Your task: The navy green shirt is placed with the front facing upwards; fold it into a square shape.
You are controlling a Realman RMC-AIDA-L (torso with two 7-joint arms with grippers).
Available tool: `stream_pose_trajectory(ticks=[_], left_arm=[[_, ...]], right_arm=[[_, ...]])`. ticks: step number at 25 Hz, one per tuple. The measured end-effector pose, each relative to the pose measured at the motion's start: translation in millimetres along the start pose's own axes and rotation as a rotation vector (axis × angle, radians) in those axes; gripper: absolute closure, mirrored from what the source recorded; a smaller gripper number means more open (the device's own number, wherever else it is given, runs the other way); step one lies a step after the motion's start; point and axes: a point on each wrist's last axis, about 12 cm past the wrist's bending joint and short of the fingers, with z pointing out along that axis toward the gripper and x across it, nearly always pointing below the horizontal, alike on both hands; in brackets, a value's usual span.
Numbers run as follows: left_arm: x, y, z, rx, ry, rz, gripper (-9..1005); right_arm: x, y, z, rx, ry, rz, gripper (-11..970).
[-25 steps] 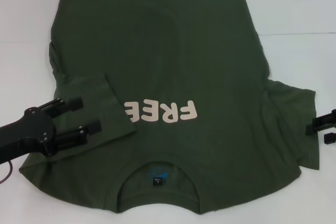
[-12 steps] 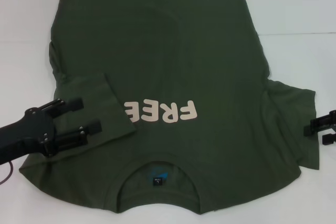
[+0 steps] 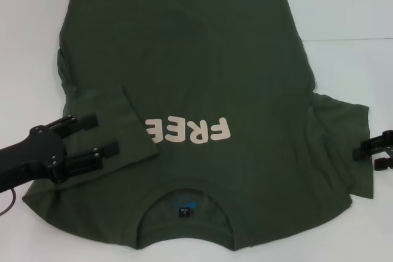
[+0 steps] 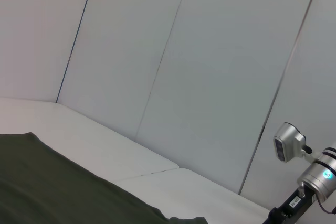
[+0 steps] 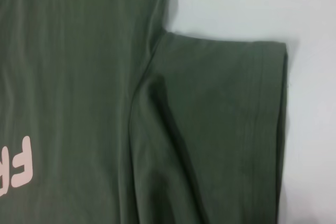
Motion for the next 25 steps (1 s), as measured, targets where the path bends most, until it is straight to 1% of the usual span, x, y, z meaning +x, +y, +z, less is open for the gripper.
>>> stream_pose_trajectory(ticks=[25], left_arm=[[0.4,-0.2,0.3,0.001,-0.001,-0.002,92]], right_arm=[[0.3,1.2,3.4,-0.011,-0.006,0.011,315]])
